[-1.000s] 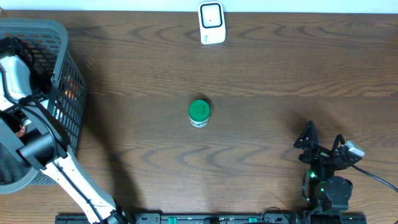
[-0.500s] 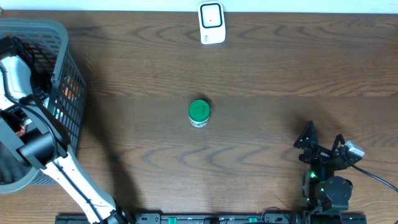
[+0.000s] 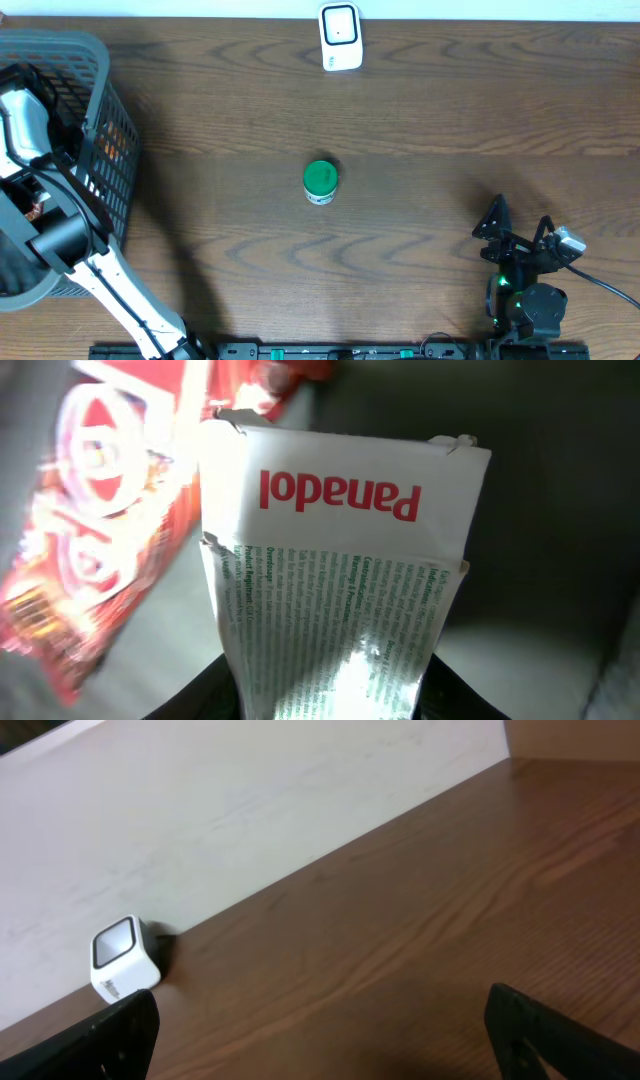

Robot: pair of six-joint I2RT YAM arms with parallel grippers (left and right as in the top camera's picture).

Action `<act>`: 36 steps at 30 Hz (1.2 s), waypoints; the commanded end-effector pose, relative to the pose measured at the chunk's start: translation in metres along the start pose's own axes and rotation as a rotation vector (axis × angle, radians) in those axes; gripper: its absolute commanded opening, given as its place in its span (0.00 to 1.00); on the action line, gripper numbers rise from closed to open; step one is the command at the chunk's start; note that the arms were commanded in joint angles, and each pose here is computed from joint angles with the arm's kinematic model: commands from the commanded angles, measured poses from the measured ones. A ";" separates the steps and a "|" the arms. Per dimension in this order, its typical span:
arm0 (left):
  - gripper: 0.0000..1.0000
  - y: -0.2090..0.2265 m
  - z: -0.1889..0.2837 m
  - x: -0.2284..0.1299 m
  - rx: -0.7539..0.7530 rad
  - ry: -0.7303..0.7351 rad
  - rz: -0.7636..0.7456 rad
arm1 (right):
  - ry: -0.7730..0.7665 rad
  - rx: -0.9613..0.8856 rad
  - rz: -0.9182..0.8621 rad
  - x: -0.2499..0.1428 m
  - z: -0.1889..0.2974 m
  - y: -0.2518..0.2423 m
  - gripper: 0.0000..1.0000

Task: Scan the item barcode
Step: 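Reach the left gripper into the basket and grasp the white Panadol box, then carry the Panadol box out and drop it right of the bottle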

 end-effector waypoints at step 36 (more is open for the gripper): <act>0.48 -0.296 0.306 -0.253 -0.718 -0.393 -0.536 | -0.003 0.002 0.014 -0.001 0.000 0.000 0.99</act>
Point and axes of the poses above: each gripper's point midway between its finger pads, its own z axis back along the fingers, its own y axis along the line the jaws close on, x = y × z, the point moved 5 cm from there along z, back along the fingers, and after that the axes turned 9 degrees about -z, right-handed, at the moved point
